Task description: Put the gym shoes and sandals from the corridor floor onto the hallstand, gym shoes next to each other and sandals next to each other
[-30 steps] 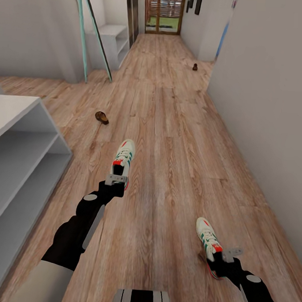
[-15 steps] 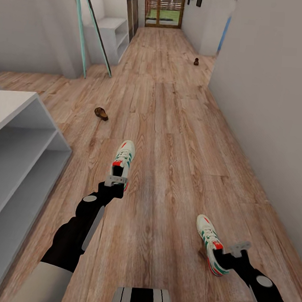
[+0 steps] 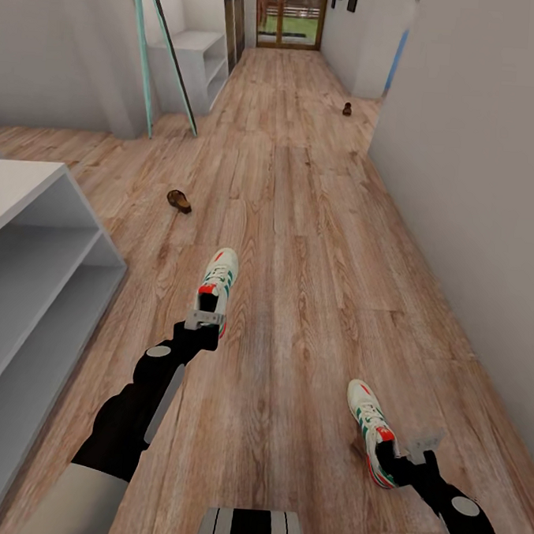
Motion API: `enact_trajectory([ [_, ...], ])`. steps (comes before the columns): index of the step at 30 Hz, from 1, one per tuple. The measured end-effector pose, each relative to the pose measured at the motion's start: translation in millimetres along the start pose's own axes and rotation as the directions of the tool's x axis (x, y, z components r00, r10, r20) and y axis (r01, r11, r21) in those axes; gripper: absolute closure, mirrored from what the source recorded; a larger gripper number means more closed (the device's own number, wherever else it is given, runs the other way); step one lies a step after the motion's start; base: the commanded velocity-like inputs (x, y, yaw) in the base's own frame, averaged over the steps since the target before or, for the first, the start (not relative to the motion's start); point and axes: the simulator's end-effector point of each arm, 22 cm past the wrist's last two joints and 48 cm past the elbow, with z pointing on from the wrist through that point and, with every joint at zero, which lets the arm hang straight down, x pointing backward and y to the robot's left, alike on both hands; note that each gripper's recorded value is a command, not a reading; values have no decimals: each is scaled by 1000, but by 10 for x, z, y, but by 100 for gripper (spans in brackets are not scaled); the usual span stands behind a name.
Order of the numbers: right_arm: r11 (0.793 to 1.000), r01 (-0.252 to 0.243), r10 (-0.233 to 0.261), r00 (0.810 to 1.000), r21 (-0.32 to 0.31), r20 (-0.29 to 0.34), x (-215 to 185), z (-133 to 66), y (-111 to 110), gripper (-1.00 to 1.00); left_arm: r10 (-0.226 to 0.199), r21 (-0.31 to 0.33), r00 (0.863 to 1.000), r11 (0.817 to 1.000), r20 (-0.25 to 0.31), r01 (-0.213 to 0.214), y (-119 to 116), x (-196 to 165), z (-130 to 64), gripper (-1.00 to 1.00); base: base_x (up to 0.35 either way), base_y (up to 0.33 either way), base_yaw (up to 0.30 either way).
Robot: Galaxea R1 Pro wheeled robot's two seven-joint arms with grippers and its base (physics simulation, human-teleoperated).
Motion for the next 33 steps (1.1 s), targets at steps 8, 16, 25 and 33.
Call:
enact_trajectory([
  [8, 1000, 0, 2, 998, -30, 65, 74, 16, 206, -100, -1, -1, 1000, 1000, 1, 1, 4, -5, 0, 100, 0, 0, 0],
  [16, 996, -79, 82, 992, -27, 100, 61, 34, 225, -100, -4, 3, 1000, 1000, -11, 4, 1, 68, 44, 100, 0, 0, 5],
  [25, 994, -105, 107, 991, -25, 81, 192, 83, 231, -100, -9, 8, 999, 1000, -39, 9, -16, 248, 145, 100, 0, 0, 78],
  [33, 994, -105, 106, 991, -23, 86, 173, 82, 212, -100, -7, 5, 1000, 1000, -18, 7, -6, 152, 117, 100, 0, 0, 9],
])
